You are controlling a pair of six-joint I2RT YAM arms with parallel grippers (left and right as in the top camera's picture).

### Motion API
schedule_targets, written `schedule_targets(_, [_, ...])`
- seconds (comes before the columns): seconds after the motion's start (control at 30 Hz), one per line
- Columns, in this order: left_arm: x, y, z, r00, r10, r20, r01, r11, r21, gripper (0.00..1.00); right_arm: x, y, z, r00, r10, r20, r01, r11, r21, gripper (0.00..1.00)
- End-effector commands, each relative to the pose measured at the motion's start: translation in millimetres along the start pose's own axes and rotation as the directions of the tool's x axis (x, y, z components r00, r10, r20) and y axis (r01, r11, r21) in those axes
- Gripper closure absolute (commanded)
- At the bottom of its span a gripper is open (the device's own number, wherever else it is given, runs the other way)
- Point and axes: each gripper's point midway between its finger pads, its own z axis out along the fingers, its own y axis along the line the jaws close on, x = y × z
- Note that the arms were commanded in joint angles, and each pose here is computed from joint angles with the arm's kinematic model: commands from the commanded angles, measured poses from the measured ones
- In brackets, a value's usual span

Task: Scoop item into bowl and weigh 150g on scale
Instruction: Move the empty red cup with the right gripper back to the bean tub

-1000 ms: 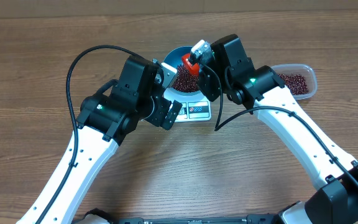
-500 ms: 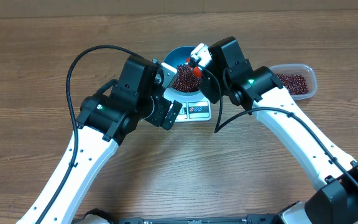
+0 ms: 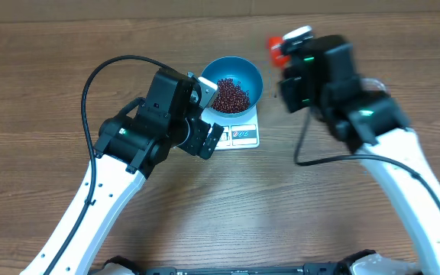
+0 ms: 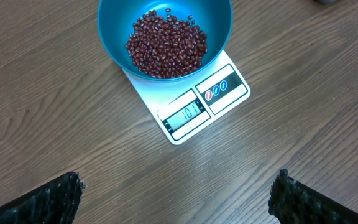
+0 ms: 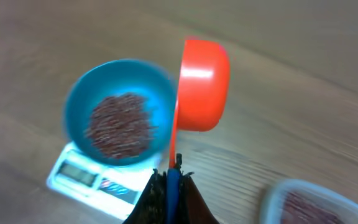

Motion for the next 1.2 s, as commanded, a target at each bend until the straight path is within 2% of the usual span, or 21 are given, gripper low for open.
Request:
schedule_targets(0.0, [1,1,-2,1.0,-0.016,0.004,0.016,1.0,0.001,0.0,9,-54,-10,0.994,0.11,-0.025,-0.104,0.982,0.16,0.97])
schedule_targets(0.17, [1,1,-2,1.0,-0.016,0.004,0.016,1.0,0.001,0.0,55,-117,-9,0.952,0.274,-0.139,-0.219,0.922,0.318,0.96])
schedule_targets(0.3, [1,1,-2,1.0,-0.016,0.004,0.016,1.0,0.001,0.0,87,-143,1,0.91,0.345,-0.231,-0.245,0.896,0.371,0.96])
schedule_targets(0.57, [1,1,-2,1.0,-0.016,0.004,0.016,1.0,0.001,0.0,134,-147,39,0.844,0.291,-0.451,-0.123,0.922,0.367,0.96])
schedule_targets(0.9, [1,1,-2,1.0,-0.016,0.004,0.016,1.0,0.001,0.0,168,-163,64,0.773,0.295,-0.561,-0.03,0.901,0.433,0.96])
schedule_targets(1.17, [1,1,-2,1.0,-0.016,0.004,0.016,1.0,0.001,0.0,164,-172,78,0.794,0.294,-0.532,-0.02,0.887,0.461,0.96])
